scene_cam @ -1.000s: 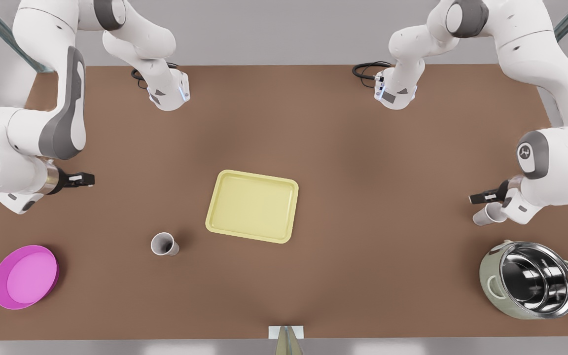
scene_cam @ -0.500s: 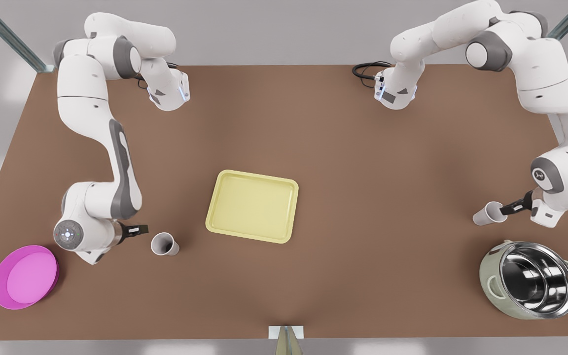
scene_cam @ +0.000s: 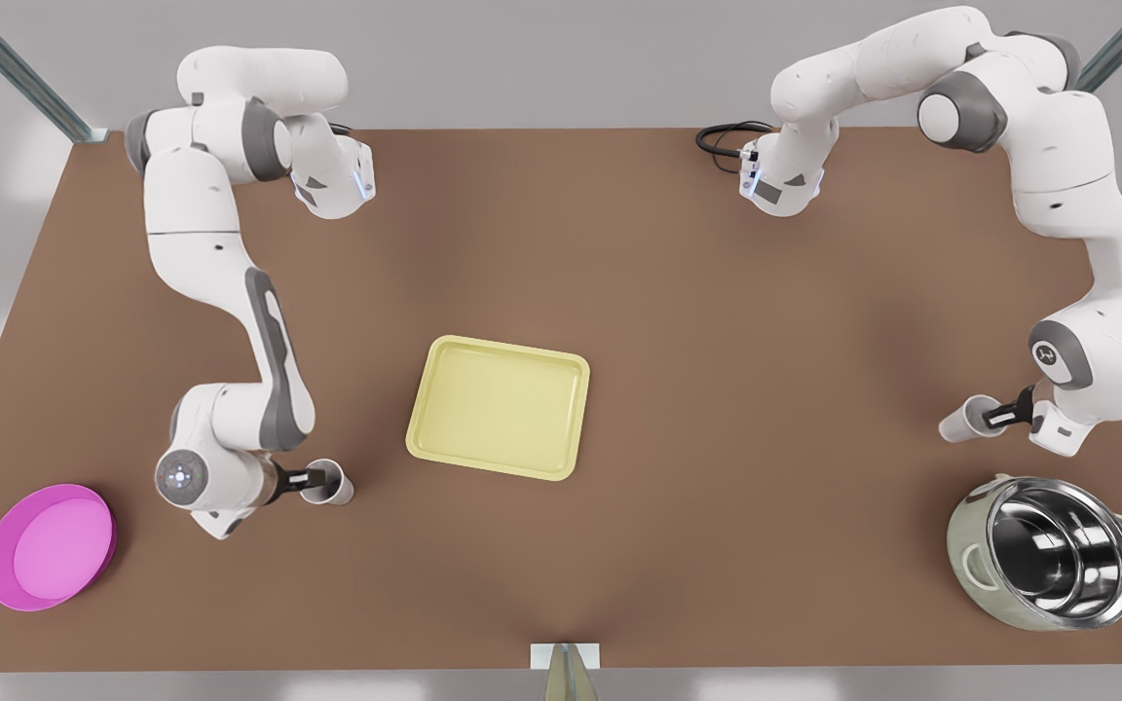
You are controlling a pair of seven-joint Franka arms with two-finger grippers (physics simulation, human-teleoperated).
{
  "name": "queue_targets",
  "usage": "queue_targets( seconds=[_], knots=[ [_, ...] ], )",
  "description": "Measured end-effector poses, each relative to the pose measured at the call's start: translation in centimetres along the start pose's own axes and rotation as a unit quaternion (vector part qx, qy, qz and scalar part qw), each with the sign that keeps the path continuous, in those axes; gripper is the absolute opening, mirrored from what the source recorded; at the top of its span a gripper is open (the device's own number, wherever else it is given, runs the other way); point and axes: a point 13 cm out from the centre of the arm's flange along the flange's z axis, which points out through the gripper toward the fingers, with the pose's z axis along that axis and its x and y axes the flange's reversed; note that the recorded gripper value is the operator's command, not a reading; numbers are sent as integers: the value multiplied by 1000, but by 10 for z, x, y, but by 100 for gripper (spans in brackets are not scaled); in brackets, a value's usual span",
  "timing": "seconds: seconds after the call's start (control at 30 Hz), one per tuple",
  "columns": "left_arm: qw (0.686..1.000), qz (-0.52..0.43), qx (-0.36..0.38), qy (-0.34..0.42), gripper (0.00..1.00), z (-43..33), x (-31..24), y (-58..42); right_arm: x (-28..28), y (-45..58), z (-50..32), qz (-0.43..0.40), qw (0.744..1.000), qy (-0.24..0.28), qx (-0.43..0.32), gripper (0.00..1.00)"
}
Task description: Use both arms to respectively pick up the white IKEA cups from the middle-left and middle-right positions, then place the white IKEA cups onto the middle-middle tray, ensuring that the cups remain upright and do not tip over
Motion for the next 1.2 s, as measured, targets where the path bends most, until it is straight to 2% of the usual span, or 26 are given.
queue_targets(
  seconds=[0.03, 0.07, 0.13, 0.17, 0.27, 0.33, 0.47, 0.57, 0.63, 0.87, 1.13, 1.2],
  knots=[
    [1000, 5, 3, -3, 21, -9, -1, -11, -1, 0, 2, 1, 1000, -2, 0, 99],
    [1000, 16, 4, -8, 21, -22, -3, -31, -3, 2, 4, 1, 1000, -3, 1, 92],
    [999, 51, 3, -16, 21, -45, -4, -94, -4, 2, 8, 2, 1000, -5, 1, 66],
    [997, 71, 5, -17, 21, -50, -1, -134, -5, 3, 9, 2, 1000, -7, 1, 57],
    [989, 142, 31, -35, 21, -79, 13, -290, -8, 7, 7, 1, 1000, -13, 1, 33],
    [980, 185, 65, -33, 21, -93, 50, -397, -10, 10, 3, -2, 1000, -17, 3, 22],
    [971, 219, 95, -19, 21, -102, 126, -529, -15, 16, -8, -6, 1000, -28, 5, 21],
    [964, 245, 100, -9, 21, -82, 199, -639, -12, 30, -32, -15, 999, -33, 5, 21],
    [966, 235, 104, -12, 21, -71, 222, -683, -7, 50, -48, -28, 999, -32, 2, 21],
    [981, 160, 110, -13, 21, -27, 261, -756, 12, 136, -52, -87, 996, -12, -1, 21],
    [991, 67, 119, -1, 22, 6, 265, -772, 72, 220, -26, -150, 988, 19, -7, 21],
    [991, 49, 121, 1, 39, 9, 266, -774, 78, 236, -10, -161, 987, 20, -6, 21]
  ],
)
